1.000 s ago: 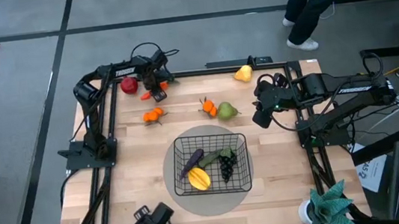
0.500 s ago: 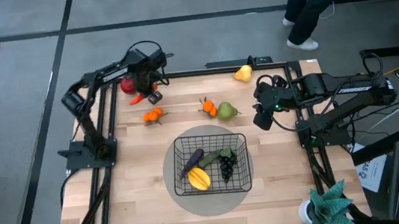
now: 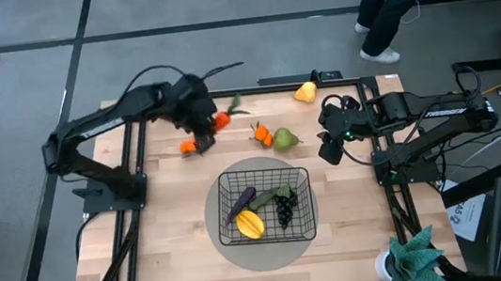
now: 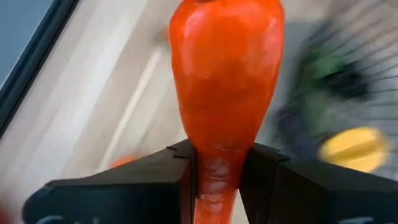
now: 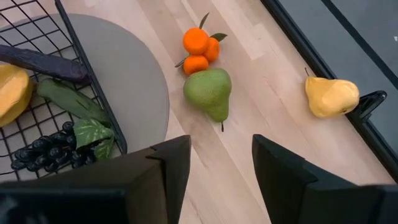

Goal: Build produce basket
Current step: Put the carrot into the wire basket

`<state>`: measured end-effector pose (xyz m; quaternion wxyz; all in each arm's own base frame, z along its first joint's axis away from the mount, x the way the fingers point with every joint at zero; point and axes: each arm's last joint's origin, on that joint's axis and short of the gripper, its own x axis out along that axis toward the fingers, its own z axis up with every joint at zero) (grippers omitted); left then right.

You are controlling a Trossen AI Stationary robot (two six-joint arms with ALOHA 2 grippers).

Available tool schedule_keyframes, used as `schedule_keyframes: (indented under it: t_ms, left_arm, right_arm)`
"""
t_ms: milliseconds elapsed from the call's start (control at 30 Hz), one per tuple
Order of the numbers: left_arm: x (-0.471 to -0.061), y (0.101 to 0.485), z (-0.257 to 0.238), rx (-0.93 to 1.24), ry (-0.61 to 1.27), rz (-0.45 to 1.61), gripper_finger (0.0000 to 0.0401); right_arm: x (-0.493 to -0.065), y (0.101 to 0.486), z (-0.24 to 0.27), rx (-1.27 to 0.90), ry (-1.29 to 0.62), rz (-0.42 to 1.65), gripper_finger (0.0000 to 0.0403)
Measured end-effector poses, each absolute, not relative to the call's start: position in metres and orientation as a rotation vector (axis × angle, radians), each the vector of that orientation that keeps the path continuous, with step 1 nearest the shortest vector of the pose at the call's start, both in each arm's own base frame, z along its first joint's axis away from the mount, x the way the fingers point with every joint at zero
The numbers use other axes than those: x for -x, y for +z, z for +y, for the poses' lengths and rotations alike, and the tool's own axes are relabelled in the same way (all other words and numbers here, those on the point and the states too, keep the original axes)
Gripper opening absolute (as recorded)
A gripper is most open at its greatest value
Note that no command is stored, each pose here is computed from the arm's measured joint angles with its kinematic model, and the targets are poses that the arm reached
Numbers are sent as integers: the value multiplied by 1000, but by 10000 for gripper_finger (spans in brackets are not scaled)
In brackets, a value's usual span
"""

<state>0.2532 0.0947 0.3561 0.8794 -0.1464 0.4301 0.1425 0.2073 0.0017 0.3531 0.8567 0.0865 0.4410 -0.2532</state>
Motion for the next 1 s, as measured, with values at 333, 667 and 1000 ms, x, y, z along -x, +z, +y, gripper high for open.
schedule_keyframes:
  t_ms: [333, 667, 1000]
  left_arm:
    - [-296, 380, 3, 22, -71, 571, 58]
    - [-312, 374, -43, -72, -86, 513, 57]
    - [-349, 329, -68, -92, -206, 625, 57]
  right_arm:
    - [-207, 353, 2, -181, -532, 927, 161]
    - [-207, 353, 2, -181, -533, 926, 161]
    - [-207, 353, 2, -178, -531, 927, 161]
